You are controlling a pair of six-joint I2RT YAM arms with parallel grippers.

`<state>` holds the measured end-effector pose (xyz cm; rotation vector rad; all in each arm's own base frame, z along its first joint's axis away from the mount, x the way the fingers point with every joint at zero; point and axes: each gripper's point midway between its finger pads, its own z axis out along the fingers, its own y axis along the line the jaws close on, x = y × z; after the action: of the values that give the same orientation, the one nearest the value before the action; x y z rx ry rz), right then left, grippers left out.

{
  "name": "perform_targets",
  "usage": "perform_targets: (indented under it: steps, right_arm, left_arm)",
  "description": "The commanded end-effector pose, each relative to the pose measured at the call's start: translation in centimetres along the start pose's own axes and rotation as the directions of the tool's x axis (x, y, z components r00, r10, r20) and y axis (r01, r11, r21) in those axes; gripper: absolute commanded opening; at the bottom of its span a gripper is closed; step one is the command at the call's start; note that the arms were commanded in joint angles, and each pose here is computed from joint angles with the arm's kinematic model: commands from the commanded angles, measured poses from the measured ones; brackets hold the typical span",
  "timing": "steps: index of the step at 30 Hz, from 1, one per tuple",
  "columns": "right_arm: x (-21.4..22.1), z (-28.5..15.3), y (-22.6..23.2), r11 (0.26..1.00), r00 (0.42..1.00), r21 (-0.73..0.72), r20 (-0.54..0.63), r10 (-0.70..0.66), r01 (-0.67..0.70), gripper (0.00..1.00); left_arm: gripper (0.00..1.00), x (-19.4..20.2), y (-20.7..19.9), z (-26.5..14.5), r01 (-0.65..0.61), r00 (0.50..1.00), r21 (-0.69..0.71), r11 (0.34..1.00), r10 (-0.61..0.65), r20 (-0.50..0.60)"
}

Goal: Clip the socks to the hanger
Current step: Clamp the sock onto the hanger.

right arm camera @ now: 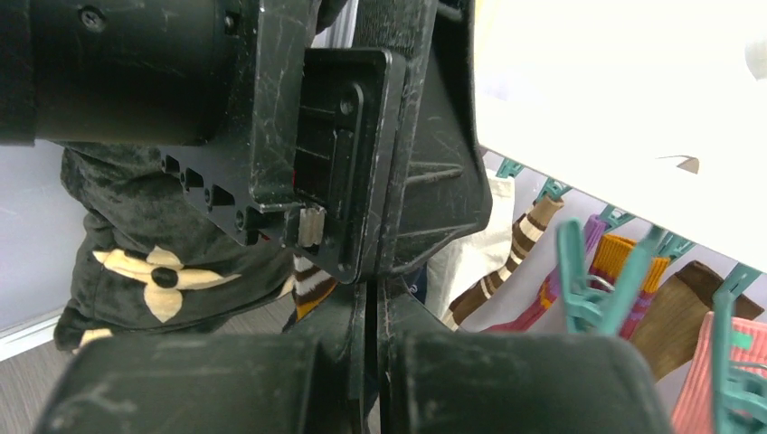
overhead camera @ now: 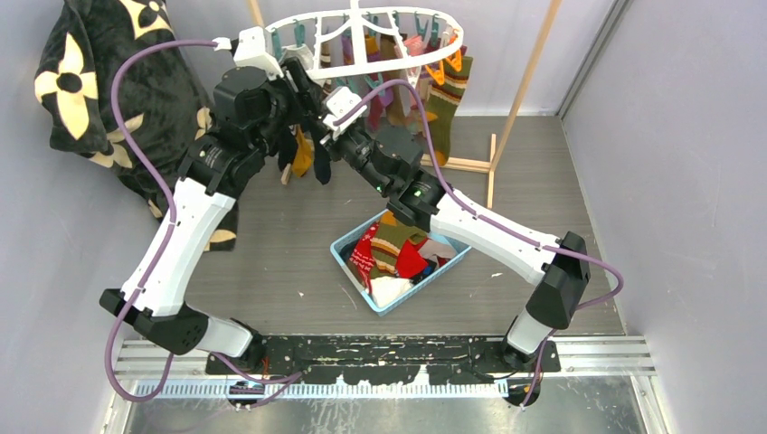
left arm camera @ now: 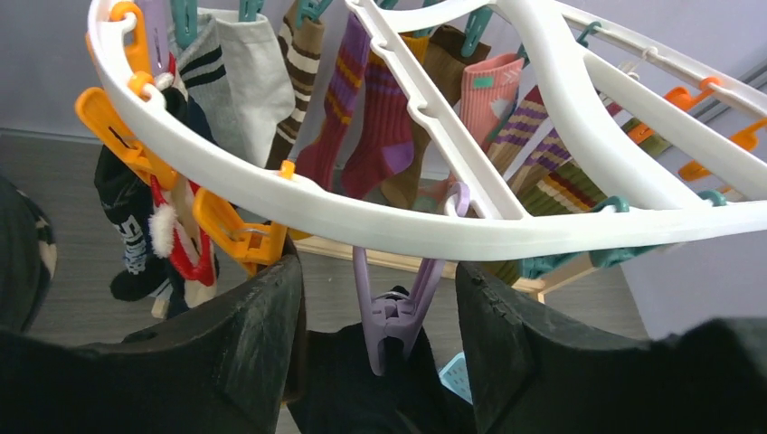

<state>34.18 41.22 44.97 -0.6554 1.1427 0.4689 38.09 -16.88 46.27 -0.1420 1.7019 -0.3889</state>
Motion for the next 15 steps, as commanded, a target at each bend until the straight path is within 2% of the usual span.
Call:
perform_targets:
  steps: [1,2,3,6,7,11,15]
  right_arm:
    - [-4.0,-0.1,-0.8,1.000,0.995,0.003,0.095,0.030,-0.030,0.01]
    - [-3.8,-0.1,-0.8,0.999,0.995,0.002,0.091,0.035,-0.035,0.04]
    - [-3.8,-0.1,-0.7,0.999,0.995,-0.001,0.091,0.047,-0.047,0.13]
    - [-4.1,-0.4,-0.7,0.996,0.992,-0.007,0.089,0.091,-0.091,0.51]
    - [-4.1,-0.6,-0.7,0.994,0.990,-0.010,0.089,0.108,-0.108,0.57]
    - [-4.0,-2.2,-1.3,0.986,0.984,-0.031,0.073,0.165,-0.163,0.69]
    - [-3.1,-4.9,-2.1,0.963,0.967,-0.105,0.030,0.252,-0.247,0.70]
  left_arm:
    - [0.64,-3.1,-0.1,-1.9,0.019,0.996,0.014,1.000,-0.021,0.092]
    - [0.64,-3.2,-0.1,-2.0,0.018,0.995,0.013,1.000,-0.019,0.095]
    - [0.64,-3.3,-0.1,-2.1,0.019,0.995,0.012,1.000,-0.020,0.099]
    - [0.63,-3.3,0.1,-2.1,0.017,0.995,0.003,1.000,-0.017,0.103]
    - [0.63,-3.2,0.2,-2.1,0.015,0.995,0.001,1.000,-0.015,0.102]
    - [0.63,-3.1,0.5,-2.1,0.011,0.995,-0.014,1.000,-0.010,0.102]
    - [0.63,-3.1,0.9,-2.0,0.010,0.995,-0.022,1.000,-0.007,0.098]
